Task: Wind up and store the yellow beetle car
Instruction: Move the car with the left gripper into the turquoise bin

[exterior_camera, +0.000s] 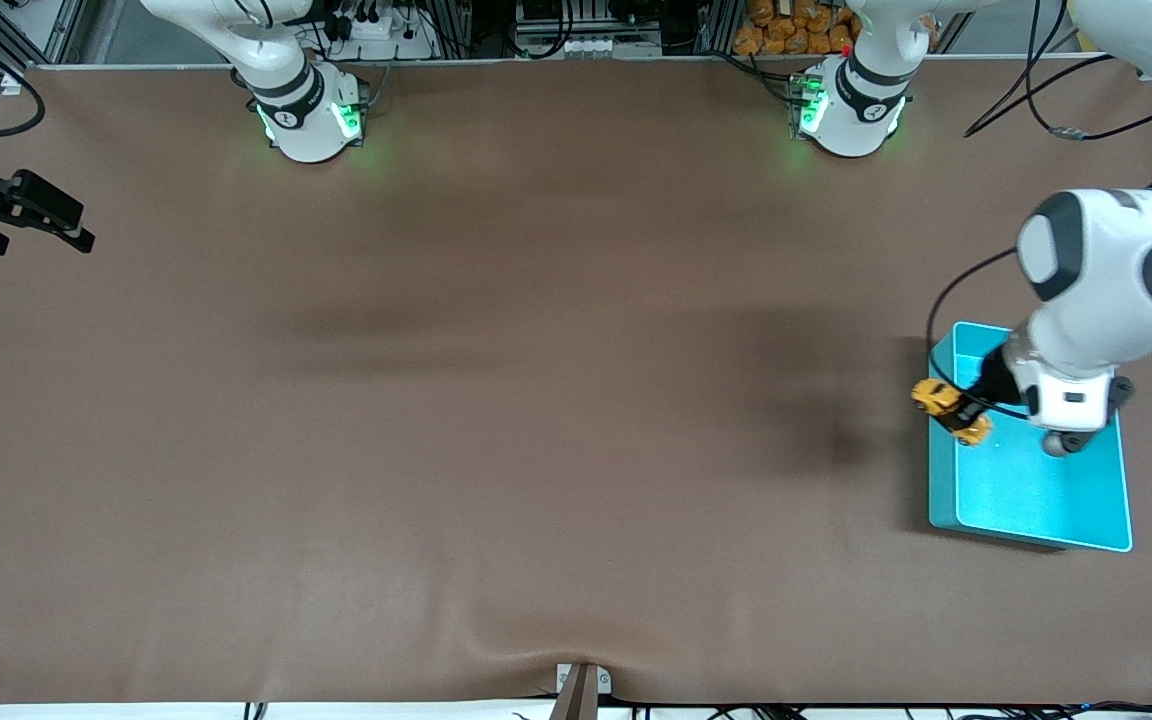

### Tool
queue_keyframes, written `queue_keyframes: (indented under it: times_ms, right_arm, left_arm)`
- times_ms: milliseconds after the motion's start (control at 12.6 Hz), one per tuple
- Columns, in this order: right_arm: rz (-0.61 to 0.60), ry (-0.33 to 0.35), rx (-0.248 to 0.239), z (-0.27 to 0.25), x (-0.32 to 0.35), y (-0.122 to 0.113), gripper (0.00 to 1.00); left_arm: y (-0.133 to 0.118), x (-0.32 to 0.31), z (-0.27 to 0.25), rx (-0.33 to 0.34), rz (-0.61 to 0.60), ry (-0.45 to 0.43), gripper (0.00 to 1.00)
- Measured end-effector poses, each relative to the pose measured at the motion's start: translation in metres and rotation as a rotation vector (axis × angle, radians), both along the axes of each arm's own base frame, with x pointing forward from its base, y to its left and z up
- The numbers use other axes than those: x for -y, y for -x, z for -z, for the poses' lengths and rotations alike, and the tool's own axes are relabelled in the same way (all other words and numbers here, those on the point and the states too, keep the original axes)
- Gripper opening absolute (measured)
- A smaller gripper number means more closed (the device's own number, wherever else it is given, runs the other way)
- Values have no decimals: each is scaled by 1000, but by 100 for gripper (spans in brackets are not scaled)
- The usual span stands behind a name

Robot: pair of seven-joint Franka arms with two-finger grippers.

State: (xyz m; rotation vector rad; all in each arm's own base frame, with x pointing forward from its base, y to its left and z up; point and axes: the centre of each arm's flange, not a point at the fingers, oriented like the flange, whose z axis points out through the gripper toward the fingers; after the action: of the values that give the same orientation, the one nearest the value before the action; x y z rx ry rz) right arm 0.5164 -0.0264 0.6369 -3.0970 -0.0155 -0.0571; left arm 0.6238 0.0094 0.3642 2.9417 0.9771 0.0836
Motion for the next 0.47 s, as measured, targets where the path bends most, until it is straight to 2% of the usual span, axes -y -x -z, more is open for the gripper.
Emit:
queue_keyframes:
  times_ms: [237,474]
  right_arm:
    - [-18,0,-16,1,0,2,100]
    - [-37,0,-19,1,0,2,100]
  left_arm:
    - [-12,-68,27,-20,151,-6,46]
    - [-17,-108,53,-38,372,-8,46]
